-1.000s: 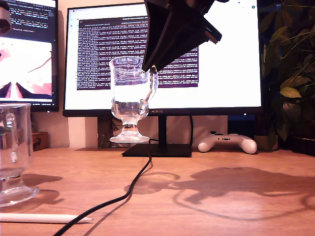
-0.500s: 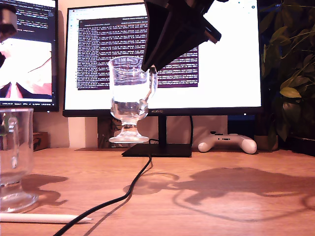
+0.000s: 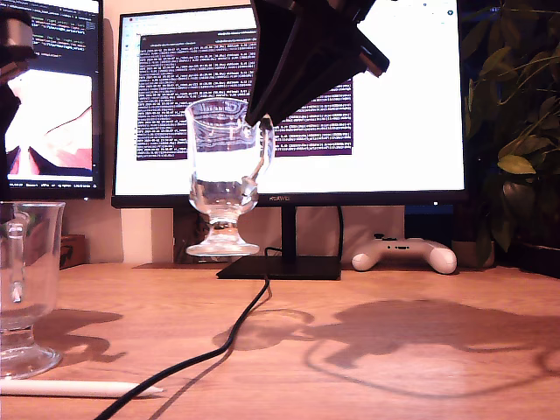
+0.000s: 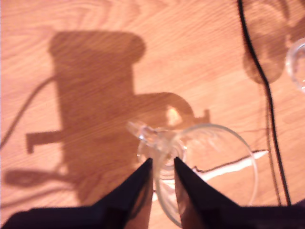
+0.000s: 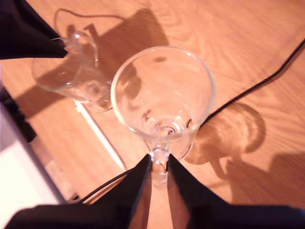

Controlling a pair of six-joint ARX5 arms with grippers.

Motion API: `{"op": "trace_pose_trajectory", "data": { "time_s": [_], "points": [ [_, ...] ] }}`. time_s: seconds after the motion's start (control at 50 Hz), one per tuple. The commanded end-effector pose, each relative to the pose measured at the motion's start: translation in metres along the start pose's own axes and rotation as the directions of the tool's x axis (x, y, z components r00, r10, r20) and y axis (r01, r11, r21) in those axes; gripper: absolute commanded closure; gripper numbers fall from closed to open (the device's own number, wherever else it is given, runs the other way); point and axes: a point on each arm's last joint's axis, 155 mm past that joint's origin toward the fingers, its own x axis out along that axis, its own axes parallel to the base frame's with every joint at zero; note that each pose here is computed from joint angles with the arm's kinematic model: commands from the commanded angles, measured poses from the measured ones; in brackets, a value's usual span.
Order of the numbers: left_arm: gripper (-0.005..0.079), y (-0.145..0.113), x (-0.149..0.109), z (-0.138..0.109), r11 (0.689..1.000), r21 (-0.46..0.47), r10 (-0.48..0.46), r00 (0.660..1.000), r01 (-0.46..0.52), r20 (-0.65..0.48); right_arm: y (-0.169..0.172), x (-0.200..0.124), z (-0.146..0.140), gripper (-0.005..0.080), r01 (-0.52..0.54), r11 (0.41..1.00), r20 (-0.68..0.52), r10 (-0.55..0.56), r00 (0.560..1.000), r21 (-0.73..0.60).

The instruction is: Pick the small glass cups in front of you with each of your hands, and place them behind the white pen

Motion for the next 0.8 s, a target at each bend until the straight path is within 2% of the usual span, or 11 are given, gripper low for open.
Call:
{"op": "trace_pose_trajectory", "data": {
  "time_s": [0.0, 0.22, 0.5, 0.68, 0.78],
  "points": [
    [0.0609, -0.004, 0.002, -0.002, 1.0, 0.0, -0.018, 1.0, 0.018, -0.007, 0.017, 0.0, 0.008, 0.0763, -0.032, 0.999, 0.024, 0.033, 0.999, -0.033],
    [0.0608, -0.01, -0.006, 0.003, 0.999, 0.015, -0.043, 0.999, 0.042, 0.033, 0.038, 0.002, 0.01, 0.0763, -0.063, 0.996, 0.035, 0.066, 0.997, -0.066],
    [0.0607, -0.015, -0.029, 0.01, 0.998, 0.042, -0.045, 0.991, 0.04, 0.127, 0.041, 0.014, 0.005, 0.0763, -0.07, 0.996, 0.004, 0.071, 0.997, -0.062],
    [0.0608, -0.017, -0.046, 0.013, 0.998, 0.058, -0.036, 0.981, 0.026, 0.19, 0.053, 0.024, 0.004, 0.0763, -0.087, 0.986, -0.001, 0.088, 0.996, -0.14],
    [0.0608, -0.011, -0.057, 0.015, 0.997, 0.072, 0.003, 0.972, -0.021, 0.236, 0.063, 0.026, 0.007, 0.0763, -0.099, 0.971, 0.012, 0.104, 0.994, -0.216]
  ]
}}
